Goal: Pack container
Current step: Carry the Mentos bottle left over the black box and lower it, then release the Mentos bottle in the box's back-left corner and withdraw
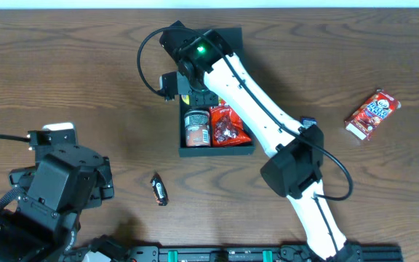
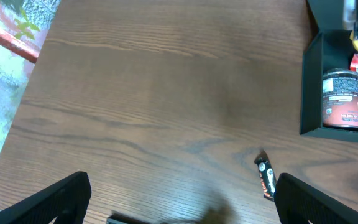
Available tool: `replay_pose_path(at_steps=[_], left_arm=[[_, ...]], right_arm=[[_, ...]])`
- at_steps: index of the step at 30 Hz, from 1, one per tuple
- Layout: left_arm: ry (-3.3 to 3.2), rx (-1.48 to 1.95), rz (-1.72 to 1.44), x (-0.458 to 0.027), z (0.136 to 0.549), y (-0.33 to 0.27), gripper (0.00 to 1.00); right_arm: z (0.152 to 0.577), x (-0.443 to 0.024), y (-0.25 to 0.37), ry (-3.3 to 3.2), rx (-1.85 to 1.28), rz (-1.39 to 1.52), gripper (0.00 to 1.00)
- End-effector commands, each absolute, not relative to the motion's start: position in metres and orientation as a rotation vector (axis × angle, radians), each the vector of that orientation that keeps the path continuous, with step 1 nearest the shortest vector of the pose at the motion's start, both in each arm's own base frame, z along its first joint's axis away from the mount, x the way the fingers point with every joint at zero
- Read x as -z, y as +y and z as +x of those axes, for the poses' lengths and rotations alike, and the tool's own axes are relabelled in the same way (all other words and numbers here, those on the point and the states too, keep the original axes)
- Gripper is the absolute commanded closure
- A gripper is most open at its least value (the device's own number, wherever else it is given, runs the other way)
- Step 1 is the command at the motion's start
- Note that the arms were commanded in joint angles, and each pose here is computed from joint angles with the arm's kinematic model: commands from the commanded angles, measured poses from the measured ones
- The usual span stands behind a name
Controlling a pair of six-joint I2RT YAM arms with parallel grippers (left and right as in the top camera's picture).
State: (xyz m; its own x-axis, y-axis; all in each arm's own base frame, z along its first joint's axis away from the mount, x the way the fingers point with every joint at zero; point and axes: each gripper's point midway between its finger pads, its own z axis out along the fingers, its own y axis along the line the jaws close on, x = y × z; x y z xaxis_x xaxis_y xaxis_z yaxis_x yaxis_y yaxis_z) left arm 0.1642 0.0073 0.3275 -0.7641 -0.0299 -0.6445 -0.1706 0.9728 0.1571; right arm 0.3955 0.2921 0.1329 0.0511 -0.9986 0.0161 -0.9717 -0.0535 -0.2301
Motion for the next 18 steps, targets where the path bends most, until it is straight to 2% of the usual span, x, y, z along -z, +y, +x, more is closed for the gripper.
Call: replay_pose_path(at_steps=[1,18], left_arm=[[2.435,-0.280,-0.140,-0.326,0.164,0.008,0.05],[2.434,-0.272,-0.140,-0.326,0.164,0.007,0.05]], right_arm=[[0.409,-0.133,0.293,1.998,0.293,-2.160,0.99],[0.430,-0.072,0.294,2.022,0.394,-2.216,0.99]])
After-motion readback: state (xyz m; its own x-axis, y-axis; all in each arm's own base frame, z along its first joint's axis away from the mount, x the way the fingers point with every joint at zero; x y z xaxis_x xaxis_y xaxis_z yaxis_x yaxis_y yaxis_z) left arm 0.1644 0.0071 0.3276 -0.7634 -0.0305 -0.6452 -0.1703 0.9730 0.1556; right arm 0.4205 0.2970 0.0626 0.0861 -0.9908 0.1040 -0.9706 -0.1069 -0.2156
